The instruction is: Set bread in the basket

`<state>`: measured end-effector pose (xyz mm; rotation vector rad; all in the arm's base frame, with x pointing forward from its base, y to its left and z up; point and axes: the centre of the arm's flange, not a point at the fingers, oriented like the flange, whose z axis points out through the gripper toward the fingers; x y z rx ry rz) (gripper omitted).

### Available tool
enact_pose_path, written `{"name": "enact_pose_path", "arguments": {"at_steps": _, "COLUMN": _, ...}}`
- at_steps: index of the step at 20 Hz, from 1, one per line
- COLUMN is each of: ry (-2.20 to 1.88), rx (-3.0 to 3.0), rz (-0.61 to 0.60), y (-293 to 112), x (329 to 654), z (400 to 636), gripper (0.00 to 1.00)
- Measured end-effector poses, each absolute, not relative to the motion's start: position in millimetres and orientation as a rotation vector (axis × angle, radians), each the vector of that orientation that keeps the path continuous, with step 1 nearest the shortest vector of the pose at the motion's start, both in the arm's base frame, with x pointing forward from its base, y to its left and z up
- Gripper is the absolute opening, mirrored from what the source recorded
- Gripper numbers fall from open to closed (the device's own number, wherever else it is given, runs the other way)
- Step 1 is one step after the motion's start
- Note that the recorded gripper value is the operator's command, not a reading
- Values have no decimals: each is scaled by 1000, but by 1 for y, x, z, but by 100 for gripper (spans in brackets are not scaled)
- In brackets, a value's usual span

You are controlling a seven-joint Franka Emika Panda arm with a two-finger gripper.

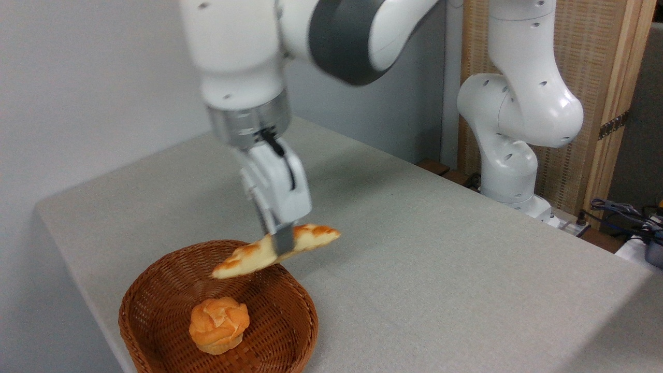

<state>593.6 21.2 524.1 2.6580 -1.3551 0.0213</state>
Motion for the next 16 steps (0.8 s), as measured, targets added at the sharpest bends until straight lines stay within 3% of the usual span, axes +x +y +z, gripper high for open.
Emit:
{"name": "enact_pose_path", "arguments": {"at_steps": 3, "ry": -1219, "rx": 2719, "rz": 46, "y": -10, "x": 620, "z": 495, "gripper": 100}}
{"name": "enact_pose_path", "arguments": {"at_steps": 8, "ry": -984, "rx": 2814, "rz": 125, "y": -54, "x": 652, "z": 445, "gripper": 100}}
{"name": "enact_pose_path", "arguments": {"at_steps": 16, "ry": -866, "rx": 2821, "rz": 191, "y": -32, "x": 658, "z": 461, "gripper": 100}}
